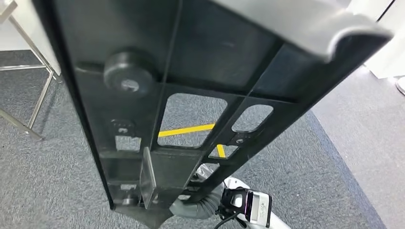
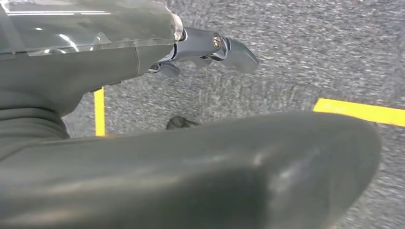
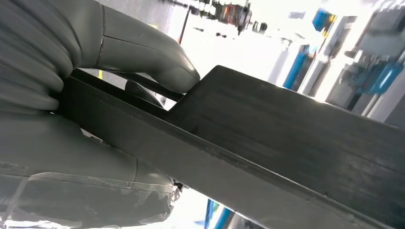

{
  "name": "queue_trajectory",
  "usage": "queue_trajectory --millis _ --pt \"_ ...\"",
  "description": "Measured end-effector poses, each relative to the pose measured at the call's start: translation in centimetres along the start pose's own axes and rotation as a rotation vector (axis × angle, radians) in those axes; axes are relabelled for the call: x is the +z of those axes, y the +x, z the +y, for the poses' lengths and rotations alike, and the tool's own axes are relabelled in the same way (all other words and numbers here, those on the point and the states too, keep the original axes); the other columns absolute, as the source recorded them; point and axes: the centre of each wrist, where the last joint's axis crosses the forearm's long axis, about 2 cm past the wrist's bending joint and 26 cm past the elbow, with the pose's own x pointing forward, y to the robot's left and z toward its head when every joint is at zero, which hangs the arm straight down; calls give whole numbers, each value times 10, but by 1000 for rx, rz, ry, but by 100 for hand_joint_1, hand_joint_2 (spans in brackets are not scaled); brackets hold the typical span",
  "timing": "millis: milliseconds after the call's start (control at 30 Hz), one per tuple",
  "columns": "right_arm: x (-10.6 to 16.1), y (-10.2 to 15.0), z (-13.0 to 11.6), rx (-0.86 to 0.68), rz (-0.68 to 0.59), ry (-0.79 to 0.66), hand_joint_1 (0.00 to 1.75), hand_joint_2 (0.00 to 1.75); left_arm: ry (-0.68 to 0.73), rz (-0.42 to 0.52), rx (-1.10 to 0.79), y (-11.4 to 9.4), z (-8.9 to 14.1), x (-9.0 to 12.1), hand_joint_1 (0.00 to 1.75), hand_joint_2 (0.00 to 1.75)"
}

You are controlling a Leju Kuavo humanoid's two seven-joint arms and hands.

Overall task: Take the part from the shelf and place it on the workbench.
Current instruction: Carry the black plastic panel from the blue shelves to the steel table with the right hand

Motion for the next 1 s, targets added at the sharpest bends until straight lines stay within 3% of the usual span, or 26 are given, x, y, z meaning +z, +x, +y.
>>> queue_trajectory --millis 1000 --pt "0 2 1 -19 -15 -11 175 175 -35 -33 -16 2 0 -1 0 0"
